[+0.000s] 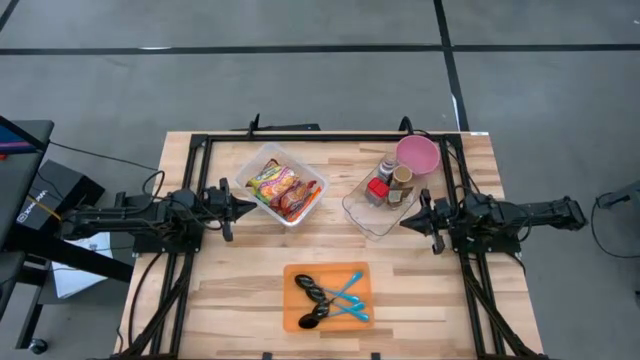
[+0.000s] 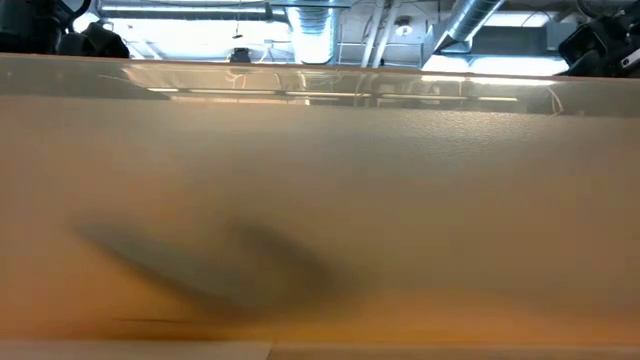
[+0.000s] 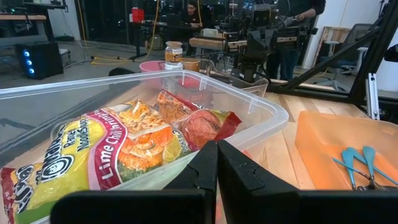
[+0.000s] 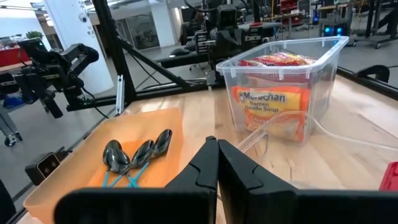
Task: Pick & Place Food Item
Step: Return to Home Position
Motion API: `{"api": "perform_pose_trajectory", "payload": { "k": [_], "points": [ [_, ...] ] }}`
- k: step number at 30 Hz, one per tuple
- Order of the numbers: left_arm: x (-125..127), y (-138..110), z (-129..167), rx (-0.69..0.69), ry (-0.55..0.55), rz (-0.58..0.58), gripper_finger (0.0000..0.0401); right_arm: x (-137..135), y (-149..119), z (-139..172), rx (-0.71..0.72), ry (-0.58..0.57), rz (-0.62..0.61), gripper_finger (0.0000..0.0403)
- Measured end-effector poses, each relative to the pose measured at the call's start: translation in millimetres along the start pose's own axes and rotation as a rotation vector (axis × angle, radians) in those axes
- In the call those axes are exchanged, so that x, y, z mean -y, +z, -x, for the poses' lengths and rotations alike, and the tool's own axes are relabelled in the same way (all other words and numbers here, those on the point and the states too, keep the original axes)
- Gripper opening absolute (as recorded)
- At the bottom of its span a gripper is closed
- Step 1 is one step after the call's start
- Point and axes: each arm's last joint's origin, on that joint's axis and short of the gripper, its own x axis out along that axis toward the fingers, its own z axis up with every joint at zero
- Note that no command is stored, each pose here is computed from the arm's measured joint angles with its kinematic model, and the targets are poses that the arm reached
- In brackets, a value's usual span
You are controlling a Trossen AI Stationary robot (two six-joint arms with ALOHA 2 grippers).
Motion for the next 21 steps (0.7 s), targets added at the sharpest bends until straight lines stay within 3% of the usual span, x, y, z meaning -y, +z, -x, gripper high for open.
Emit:
{"api": "perform_pose_trajectory", "payload": {
  "k": [21],
  "points": [
    [0.0, 0.0, 0.0, 0.000, 0.000, 0.000, 0.0002, 0.1, -0.3, 0.0, -0.003, 0.000, 0.000, 0.0000]
  ]
}}
